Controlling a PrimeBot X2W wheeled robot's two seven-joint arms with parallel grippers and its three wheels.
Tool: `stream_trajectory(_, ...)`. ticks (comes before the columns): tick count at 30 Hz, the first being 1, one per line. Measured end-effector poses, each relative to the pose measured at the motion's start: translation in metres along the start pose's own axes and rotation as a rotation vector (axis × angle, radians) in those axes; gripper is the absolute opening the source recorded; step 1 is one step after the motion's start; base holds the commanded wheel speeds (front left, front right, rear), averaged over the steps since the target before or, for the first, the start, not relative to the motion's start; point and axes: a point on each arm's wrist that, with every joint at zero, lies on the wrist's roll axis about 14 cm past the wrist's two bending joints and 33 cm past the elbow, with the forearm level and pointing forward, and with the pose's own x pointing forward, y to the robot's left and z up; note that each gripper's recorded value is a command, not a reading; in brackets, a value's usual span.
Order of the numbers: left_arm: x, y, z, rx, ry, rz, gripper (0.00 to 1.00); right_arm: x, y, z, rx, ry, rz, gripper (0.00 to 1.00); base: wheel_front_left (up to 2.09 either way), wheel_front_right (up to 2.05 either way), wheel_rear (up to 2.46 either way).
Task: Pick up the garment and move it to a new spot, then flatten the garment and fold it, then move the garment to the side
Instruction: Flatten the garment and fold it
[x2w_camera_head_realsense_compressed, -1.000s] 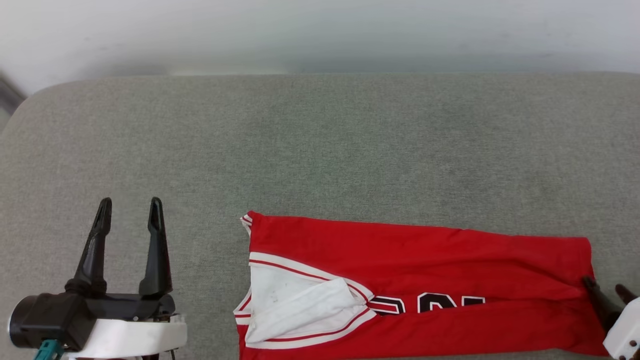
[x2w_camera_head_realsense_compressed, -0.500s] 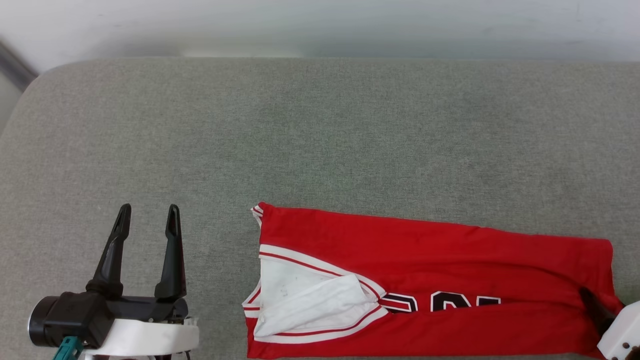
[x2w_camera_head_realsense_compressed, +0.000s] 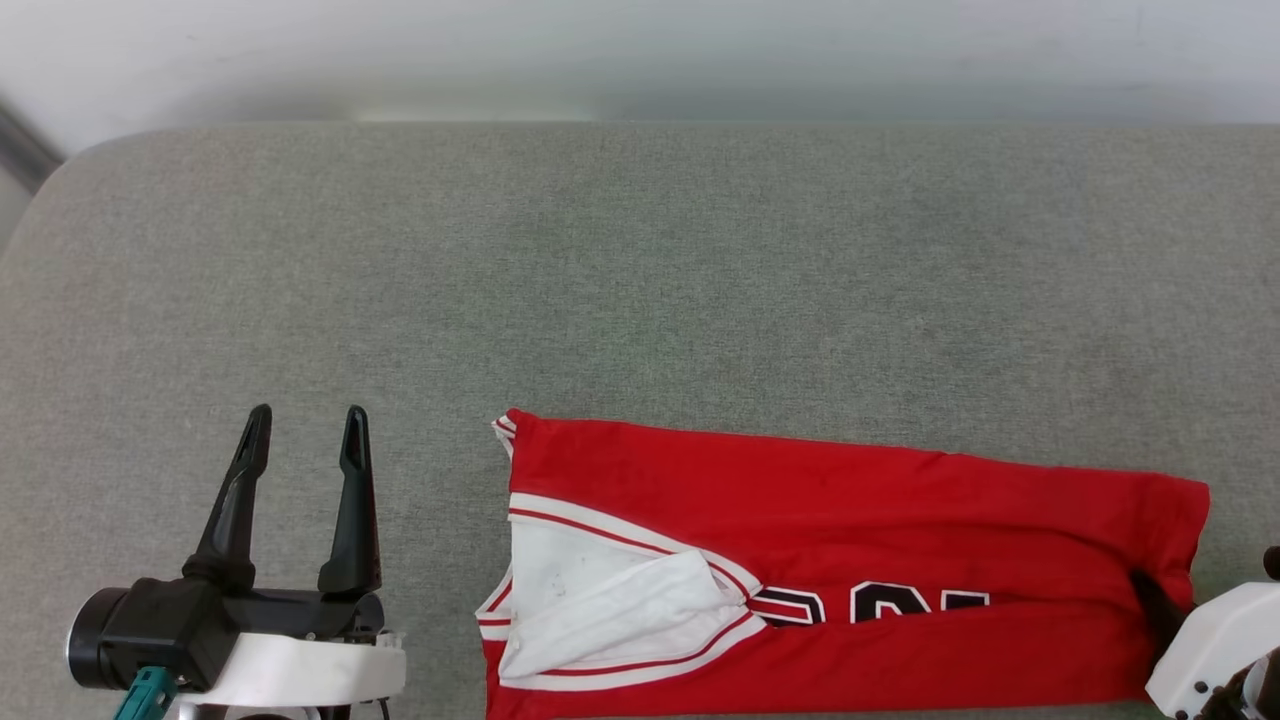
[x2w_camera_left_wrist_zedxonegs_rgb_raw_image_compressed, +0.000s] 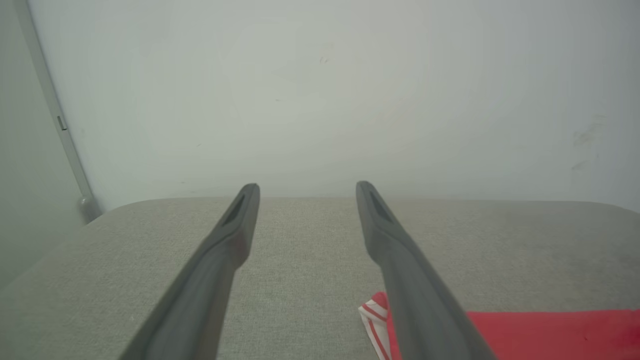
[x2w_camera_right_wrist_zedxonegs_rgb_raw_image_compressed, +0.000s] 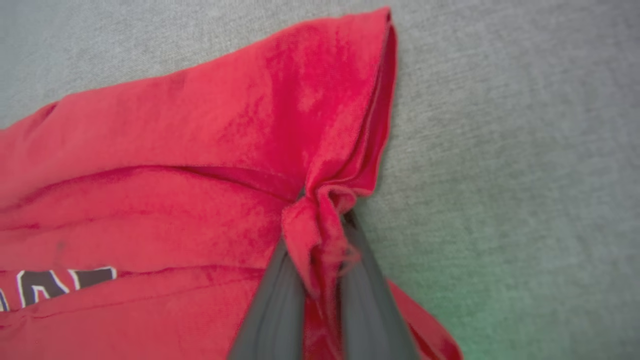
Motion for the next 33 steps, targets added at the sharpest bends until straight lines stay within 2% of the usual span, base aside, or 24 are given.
stream_trajectory(6,0.002,-0.005,0.002,-0.005,-0.008,-0.019,1.00,-0.008,-0.018,0.014,-0.011,-0.068,-0.043,0.00,0.00,0.00,0.00)
stream_trajectory(14,0.002,-0.012,0.004,-0.006,-0.013,-0.042,1.00,-0.031,-0.073,0.046,-0.021,-0.175,-0.213,0.00,0.00,0.00,0.00)
stream_trajectory(17,0.000,-0.013,0.004,-0.007,-0.013,-0.048,1.00,-0.038,-0.080,0.056,-0.020,-0.205,-0.235,0.00,0.00,0.00,0.00)
stream_trajectory(24,-0.002,-0.018,0.008,-0.012,-0.024,-0.061,1.00,-0.050,-0.050,0.071,-0.031,-0.251,-0.163,0.00,0.00,0.00,0.00)
stream_trajectory(33,-0.009,-0.025,0.009,-0.027,-0.020,-0.077,1.00,-0.064,0.041,0.064,-0.138,-0.204,0.058,0.00,0.00,0.00,0.00)
